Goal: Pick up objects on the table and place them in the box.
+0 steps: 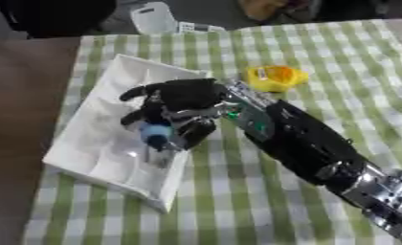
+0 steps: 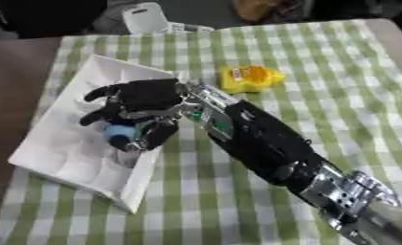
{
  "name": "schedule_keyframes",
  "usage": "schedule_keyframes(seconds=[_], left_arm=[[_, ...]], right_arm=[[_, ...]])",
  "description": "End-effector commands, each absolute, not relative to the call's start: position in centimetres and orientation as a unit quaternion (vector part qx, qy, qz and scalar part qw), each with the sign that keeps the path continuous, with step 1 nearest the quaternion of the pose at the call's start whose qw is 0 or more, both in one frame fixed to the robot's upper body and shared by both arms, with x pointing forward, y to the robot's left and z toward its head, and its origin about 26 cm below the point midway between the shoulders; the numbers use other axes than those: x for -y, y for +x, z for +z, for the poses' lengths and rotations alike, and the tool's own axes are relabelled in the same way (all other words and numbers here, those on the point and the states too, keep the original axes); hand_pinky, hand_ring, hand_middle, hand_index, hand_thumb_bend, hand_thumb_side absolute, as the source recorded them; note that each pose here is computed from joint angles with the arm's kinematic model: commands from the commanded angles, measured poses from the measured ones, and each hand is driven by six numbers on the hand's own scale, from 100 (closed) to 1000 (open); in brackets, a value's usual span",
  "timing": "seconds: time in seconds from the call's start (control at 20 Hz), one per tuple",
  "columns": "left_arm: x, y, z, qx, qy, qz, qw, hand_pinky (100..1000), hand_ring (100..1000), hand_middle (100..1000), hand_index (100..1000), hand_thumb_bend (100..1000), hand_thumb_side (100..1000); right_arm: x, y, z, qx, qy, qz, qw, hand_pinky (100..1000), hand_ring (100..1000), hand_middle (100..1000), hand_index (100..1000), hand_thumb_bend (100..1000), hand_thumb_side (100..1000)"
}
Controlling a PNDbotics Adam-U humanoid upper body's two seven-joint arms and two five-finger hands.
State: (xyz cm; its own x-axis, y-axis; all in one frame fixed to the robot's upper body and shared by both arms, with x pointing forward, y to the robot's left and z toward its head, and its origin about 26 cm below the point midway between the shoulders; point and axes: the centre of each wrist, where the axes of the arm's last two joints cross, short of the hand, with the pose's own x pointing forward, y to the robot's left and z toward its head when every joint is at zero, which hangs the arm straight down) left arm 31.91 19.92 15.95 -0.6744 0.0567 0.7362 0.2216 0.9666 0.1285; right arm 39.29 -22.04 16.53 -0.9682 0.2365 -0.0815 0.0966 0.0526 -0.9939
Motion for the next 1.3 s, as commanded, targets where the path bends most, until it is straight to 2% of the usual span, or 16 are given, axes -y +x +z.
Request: schedule_keyframes(seconds=[0.05,0.1,0.2,0.35,0.4,0.45,0.5,0.55,0.6,0.65,0.7,0.75,0.8,0.85,0.9,1.3], left_arm=[[-19.8,31.7,16.8,0.915,-0.079,-0.106,0.381,742,702,896,763,165,885],[-19.8,31.7,16.8,0.915,-0.079,-0.106,0.381,741,702,896,763,165,884],[-19.8,31.7,16.8,0.915,-0.079,-0.106,0.381,741,702,895,763,167,883],[-19.9,31.7,16.7,0.915,-0.079,-0.106,0.382,741,702,895,763,168,882],[-19.9,31.7,16.7,0.915,-0.078,-0.106,0.383,740,703,896,763,168,883],[-19.9,31.7,16.7,0.914,-0.078,-0.106,0.383,740,703,896,763,168,883],[-19.9,31.7,16.7,0.914,-0.078,-0.106,0.383,740,703,896,763,168,884],[-19.9,31.7,16.7,0.914,-0.078,-0.107,0.383,740,703,896,763,168,884],[-19.9,31.7,16.7,0.914,-0.078,-0.107,0.383,740,703,896,763,168,883],[-19.8,31.7,16.7,0.914,-0.078,-0.107,0.382,740,703,896,763,168,883],[-19.8,31.7,16.7,0.915,-0.079,-0.107,0.382,740,703,896,763,168,883],[-19.9,31.7,16.7,0.915,-0.078,-0.106,0.382,740,703,896,763,168,884],[-19.9,31.7,16.7,0.915,-0.078,-0.106,0.383,740,703,896,763,167,885],[-19.9,31.7,16.7,0.914,-0.077,-0.106,0.383,740,703,896,763,167,885],[-19.9,31.7,16.7,0.914,-0.077,-0.106,0.383,740,703,896,763,167,885],[-19.9,31.7,16.7,0.915,-0.077,-0.105,0.383,739,704,896,763,167,885]], right_arm=[[22.7,39.2,18.2,0.739,-0.15,0.655,0.048,961,936,999,1000,100,141],[22.9,39.1,18.4,0.744,-0.158,0.647,0.052,956,928,992,1000,100,105],[23.2,39.0,18.7,0.747,-0.169,0.641,0.054,935,912,956,1000,100,100],[24.1,38.7,18.5,0.713,-0.165,0.681,0.03,954,928,956,1000,100,100],[24.5,38.6,18.3,0.693,-0.16,0.703,0.018,959,938,979,1000,100,166],[25.1,38.7,17.9,0.666,-0.153,0.73,0.01,959,938,979,1000,100,166],[25.5,38.7,17.5,0.642,-0.148,0.752,0.007,985,950,997,1000,100,379],[25.4,38.6,16.9,0.605,-0.141,0.784,0.006,985,950,997,1000,100,379],[25.3,38.5,16.5,0.572,-0.135,0.809,0.008,1000,976,1000,1000,100,641],[25.1,38.4,15.9,0.53,-0.126,0.838,0.014,1000,976,1000,1000,100,641],[25.0,38.4,15.6,0.505,-0.117,0.855,0.02,1000,990,1000,1000,100,753],[24.9,38.4,15.5,0.492,-0.107,0.864,0.024,1000,992,1000,1000,100,754],[24.8,38.4,15.7,0.489,-0.099,0.866,0.028,1000,980,1000,1000,100,690],[24.8,38.4,16.1,0.494,-0.094,0.864,0.03,1000,980,1000,1000,100,690],[24.9,38.4,16.4,0.499,-0.09,0.861,0.031,994,957,1000,1000,100,550],[24.9,38.4,17.6,0.523,-0.088,0.847,0.029,991,956,1000,1000,100,492]])
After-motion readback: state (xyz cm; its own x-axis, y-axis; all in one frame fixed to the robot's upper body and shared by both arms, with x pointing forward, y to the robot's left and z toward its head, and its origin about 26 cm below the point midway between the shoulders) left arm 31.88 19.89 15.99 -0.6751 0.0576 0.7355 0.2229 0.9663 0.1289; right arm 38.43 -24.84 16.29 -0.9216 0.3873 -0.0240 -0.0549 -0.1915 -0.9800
